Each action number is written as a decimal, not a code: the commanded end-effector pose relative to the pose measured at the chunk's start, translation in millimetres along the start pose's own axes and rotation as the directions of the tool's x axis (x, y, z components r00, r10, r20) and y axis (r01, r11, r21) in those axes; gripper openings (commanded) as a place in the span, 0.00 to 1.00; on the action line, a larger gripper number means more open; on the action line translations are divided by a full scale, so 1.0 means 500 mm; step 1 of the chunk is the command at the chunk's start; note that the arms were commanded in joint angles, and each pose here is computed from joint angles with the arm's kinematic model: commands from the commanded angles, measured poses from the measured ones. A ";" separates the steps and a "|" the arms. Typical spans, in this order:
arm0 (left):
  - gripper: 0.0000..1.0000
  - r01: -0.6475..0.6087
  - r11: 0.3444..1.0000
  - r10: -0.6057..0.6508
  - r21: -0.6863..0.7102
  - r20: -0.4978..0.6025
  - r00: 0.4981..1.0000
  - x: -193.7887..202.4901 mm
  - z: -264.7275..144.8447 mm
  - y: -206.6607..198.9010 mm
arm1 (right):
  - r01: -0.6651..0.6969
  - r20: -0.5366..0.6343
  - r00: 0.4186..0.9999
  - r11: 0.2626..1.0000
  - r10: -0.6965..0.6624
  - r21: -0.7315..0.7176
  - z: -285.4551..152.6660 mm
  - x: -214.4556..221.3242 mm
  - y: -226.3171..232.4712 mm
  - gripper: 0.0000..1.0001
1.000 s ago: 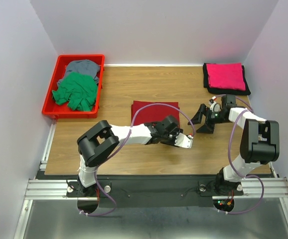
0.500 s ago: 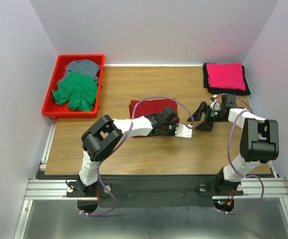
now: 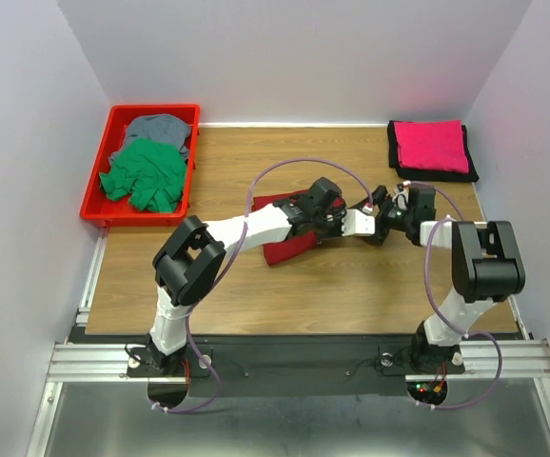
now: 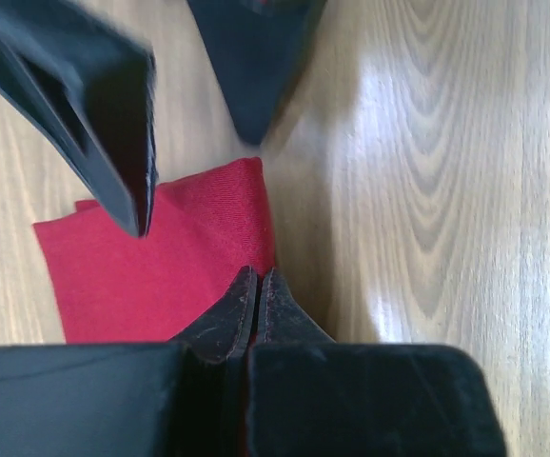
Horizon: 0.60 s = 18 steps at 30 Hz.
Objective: Fold and stack the t-shirts
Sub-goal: Neatly place the folded tshirt to the corner
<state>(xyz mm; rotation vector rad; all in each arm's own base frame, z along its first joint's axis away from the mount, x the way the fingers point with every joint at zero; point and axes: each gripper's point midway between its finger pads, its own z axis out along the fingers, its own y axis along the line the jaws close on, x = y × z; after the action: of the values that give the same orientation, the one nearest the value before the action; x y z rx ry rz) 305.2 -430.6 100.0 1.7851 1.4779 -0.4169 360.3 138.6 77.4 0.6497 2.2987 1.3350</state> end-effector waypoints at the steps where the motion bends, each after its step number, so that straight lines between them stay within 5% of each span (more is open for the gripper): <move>1: 0.00 0.005 1.000 -0.005 0.001 0.077 0.997 -0.062 -0.020 0.022 | -0.010 0.086 0.996 0.997 0.016 -0.072 0.042 -0.052 0.025 0.95; 9: 0.00 -0.016 1.000 0.016 0.000 0.065 0.998 -0.063 -0.022 0.028 | -0.062 0.109 0.992 0.997 0.068 -0.051 0.125 -0.076 0.011 0.78; 18: 0.00 0.007 1.000 -0.008 0.009 0.080 0.997 -0.064 -0.022 0.029 | -0.062 0.098 0.993 0.998 0.064 -0.021 0.173 -0.066 -0.028 0.71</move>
<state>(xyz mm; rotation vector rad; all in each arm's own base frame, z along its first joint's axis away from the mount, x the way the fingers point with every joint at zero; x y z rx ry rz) 301.7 -431.6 107.0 1.7949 1.4904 -0.4614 421.1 171.6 49.9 0.7615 2.1997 1.4014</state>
